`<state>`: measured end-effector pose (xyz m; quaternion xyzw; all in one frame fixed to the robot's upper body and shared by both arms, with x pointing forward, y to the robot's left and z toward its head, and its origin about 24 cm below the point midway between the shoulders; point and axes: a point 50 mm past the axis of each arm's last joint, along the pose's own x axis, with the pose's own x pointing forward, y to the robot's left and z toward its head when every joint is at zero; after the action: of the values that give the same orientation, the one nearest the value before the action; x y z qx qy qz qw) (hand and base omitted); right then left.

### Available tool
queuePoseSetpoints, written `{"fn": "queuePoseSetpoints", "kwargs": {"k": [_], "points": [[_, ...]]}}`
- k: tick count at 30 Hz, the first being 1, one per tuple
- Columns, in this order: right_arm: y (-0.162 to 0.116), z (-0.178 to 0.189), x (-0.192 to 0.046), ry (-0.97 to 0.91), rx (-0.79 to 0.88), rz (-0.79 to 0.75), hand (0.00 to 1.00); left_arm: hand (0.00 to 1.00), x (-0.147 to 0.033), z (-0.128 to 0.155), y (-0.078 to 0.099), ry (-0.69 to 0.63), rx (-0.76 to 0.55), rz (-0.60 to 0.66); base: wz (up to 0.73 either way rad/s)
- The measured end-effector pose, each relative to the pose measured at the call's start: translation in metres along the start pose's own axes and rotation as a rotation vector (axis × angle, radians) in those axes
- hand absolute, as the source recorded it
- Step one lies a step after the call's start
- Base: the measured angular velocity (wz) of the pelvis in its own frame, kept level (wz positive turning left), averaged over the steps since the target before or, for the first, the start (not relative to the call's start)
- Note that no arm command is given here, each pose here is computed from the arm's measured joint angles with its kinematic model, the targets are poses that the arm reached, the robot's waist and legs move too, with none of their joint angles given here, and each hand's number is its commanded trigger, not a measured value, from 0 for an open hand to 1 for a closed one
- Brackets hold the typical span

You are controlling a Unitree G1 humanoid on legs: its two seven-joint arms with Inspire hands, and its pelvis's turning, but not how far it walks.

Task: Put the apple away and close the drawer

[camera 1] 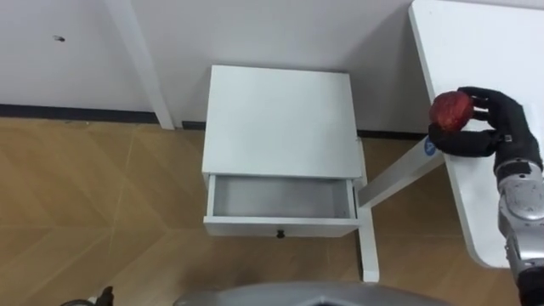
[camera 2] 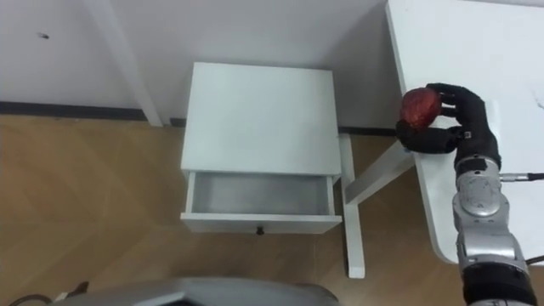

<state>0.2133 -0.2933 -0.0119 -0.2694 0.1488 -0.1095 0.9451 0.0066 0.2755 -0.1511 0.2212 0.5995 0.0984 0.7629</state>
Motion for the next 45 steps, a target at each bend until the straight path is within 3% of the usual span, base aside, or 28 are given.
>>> {"fn": "queuePoseSetpoints", "kwargs": {"k": [6,18,29,36,37,38,45], "points": [[0.037,0.024,-0.003,-0.116,-0.086,0.18,1.0,0.0,0.004,0.019,-0.002,-0.054,0.038,-0.013,0.1],[0.098,0.032,-0.023,-0.157,-0.183,0.505,1.0,0.0,0.005,0.019,-0.011,-0.03,0.095,-0.068,0.08],[0.114,0.033,-0.031,-0.158,-0.188,0.584,1.0,0.0,0.004,0.021,-0.014,-0.037,0.092,-0.088,0.02],[0.12,0.007,-0.04,-0.052,-0.183,0.624,1.0,0.0,0.004,0.021,-0.014,-0.04,0.091,-0.086,0.01],[0.12,0.005,-0.04,-0.044,-0.183,0.626,0.55,0.0,0.004,0.021,-0.014,-0.04,0.091,-0.086,0.0],[0.121,0.003,-0.042,-0.036,-0.182,0.629,0.0,0.0,0.004,0.021,-0.014,-0.04,0.091,-0.086,0.0],[0.125,-0.003,-0.051,-0.019,-0.21,0.648,0.0,0.0,0.004,0.024,-0.015,-0.052,0.087,-0.065,0.0]]}}
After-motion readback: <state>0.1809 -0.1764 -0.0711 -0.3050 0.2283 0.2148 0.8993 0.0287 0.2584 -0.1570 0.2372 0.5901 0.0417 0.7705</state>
